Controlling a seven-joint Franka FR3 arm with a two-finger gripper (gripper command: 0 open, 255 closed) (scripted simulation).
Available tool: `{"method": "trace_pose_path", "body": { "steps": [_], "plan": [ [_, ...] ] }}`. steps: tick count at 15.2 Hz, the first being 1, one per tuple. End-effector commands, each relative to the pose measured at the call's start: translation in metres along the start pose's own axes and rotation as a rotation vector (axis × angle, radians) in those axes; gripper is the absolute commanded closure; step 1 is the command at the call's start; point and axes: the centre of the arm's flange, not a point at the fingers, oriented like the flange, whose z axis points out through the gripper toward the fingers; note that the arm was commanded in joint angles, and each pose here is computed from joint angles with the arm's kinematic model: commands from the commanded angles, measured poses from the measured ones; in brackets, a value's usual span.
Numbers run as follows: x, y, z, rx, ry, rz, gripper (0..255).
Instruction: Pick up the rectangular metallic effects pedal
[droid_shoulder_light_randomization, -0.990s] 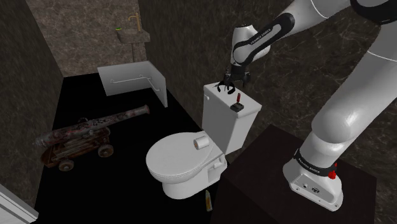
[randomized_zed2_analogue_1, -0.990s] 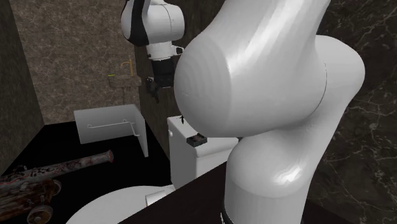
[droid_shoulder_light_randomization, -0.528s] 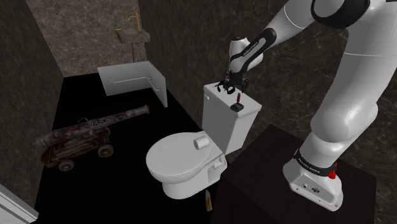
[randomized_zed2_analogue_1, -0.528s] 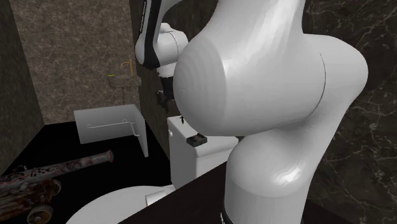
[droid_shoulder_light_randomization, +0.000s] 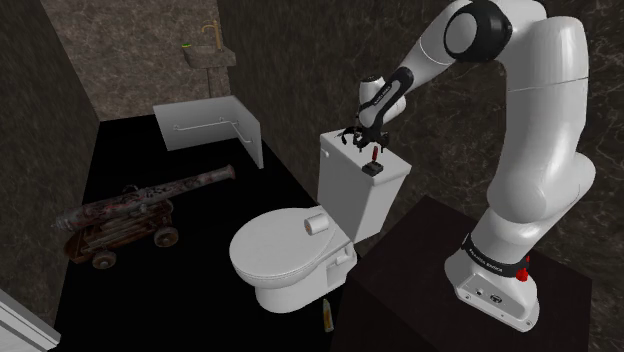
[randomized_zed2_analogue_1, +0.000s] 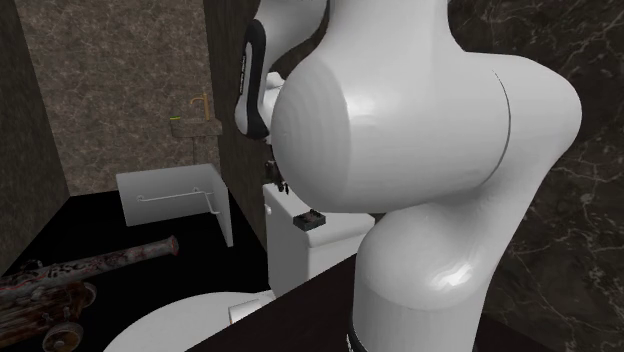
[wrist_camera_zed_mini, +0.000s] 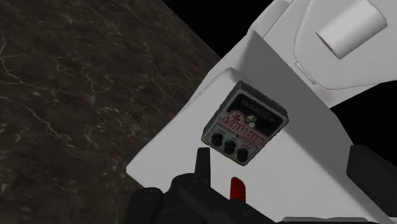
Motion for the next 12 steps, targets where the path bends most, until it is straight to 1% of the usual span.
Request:
{"method": "trace_pose_path", "body": {
  "steps": [1, 6, 7, 12],
  "plan": [
    [0.016, 0.002, 0.022, -0.015, 0.006, 0.044, 0],
    [0.054, 0.009, 0.074, -0.051, 0.019, 0.151, 0],
    [0.057, 0.01, 0.078, -0.054, 0.02, 0.16, 0],
    [0.052, 0.005, 0.103, -0.054, 0.02, 0.16, 0]
  ]
}}
